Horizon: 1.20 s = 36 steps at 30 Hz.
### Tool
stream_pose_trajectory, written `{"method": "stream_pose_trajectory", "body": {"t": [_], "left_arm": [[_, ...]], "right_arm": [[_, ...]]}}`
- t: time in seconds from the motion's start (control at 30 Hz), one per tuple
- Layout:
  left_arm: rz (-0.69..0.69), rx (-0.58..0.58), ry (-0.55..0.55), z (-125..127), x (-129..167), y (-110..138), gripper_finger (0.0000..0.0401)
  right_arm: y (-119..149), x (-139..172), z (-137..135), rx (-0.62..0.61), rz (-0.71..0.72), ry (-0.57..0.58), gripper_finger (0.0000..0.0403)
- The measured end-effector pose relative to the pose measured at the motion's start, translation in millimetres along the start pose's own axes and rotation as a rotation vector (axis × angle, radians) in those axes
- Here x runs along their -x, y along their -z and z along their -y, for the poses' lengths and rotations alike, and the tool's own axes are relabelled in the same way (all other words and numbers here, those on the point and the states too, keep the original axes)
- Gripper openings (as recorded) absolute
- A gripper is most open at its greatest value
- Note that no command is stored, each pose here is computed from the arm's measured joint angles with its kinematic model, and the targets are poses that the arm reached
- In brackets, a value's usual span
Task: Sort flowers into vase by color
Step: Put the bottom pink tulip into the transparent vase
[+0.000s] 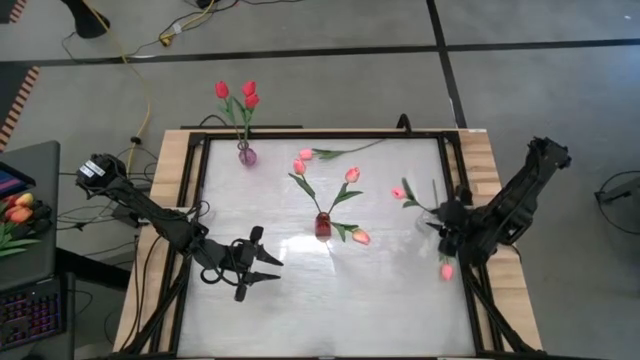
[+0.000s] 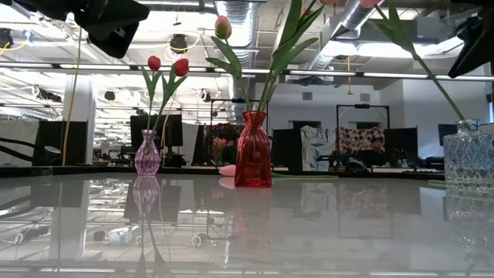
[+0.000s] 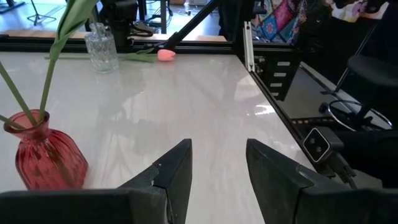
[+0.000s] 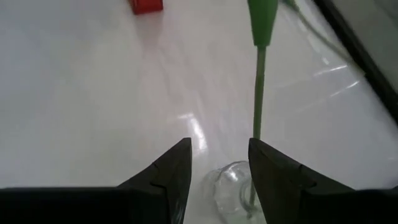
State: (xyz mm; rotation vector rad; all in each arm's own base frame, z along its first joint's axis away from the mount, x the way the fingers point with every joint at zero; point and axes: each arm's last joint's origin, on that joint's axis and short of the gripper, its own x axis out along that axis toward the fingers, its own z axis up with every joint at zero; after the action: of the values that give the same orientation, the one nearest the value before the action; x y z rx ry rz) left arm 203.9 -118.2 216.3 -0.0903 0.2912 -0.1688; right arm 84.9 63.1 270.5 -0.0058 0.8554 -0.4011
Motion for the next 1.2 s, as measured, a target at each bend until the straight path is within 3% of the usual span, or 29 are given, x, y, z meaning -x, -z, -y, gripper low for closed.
{"method": "stream_pose_trajectory", "body": {"t": [0.27, 0.63, 1.2], "left_arm": [[0.0, -0.007, 0.0, 0.0, 0.0, 0.0, 0.0139], [0.0, -0.008, 0.0, 0.0, 0.0, 0.0, 0.0139], [-0.009, -0.023, -0.003, -0.2, 0.0, 0.9, 0.0139]], "right_arm": [[-1.3, -5.9, -8.5, 0.042, 0.006, 0.068, 0.0183], [-12.5, -26.0, -9.0, 0.005, -0.043, 0.232, 0.0182], [-19.4, -34.1, 1.8, -0.092, -0.069, 0.305, 0.0182]]}}
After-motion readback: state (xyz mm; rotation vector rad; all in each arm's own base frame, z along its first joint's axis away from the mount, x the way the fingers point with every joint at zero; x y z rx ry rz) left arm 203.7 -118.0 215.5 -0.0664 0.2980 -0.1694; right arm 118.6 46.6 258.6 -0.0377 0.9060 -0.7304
